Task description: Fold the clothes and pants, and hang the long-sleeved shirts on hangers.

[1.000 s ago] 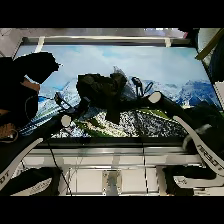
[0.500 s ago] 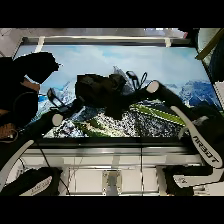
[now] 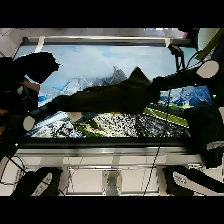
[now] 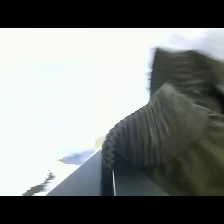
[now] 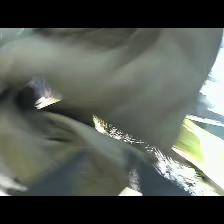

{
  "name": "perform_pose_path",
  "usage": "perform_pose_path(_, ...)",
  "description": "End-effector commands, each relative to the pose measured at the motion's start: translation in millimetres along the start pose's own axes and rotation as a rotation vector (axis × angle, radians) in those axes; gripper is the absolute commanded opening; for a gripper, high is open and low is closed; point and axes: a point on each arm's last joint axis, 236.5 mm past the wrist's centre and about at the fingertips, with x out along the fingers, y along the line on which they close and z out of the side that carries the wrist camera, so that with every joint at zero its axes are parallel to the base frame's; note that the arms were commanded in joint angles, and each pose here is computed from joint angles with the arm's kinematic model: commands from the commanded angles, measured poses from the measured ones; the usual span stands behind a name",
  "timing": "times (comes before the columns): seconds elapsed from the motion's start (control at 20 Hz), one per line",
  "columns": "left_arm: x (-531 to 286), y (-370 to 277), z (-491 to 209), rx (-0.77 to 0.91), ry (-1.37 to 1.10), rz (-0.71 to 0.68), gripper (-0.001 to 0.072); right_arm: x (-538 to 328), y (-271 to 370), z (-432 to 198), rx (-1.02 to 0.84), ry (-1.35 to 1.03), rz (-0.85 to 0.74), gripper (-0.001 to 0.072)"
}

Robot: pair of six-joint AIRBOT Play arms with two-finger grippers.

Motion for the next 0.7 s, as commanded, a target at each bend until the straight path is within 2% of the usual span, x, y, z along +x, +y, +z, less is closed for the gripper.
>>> perform_pose_path(0.0,-5,-2,-7,0.014,0.025,-0.002,0.0024,4,-15,-7,0.055,0.041,-0.022,0.052)
perform_pose_path(0.15,-5,-3,-8,0.008,0.029,-0.007,0.0024,8,-45,-13,0.099,0.066,-0.113,0.0478)
perform_pose_path(0.35,-5,-5,-9,-0.004,0.035,-0.015,0.0024,11,-35,-62,0.074,0.212,-0.068,0.0478)
perform_pose_path(0.65,-5,-5,-16,-0.012,0.061,-0.014,0.0024,28,45,-182,0.128,0.292,0.167,0.0479)
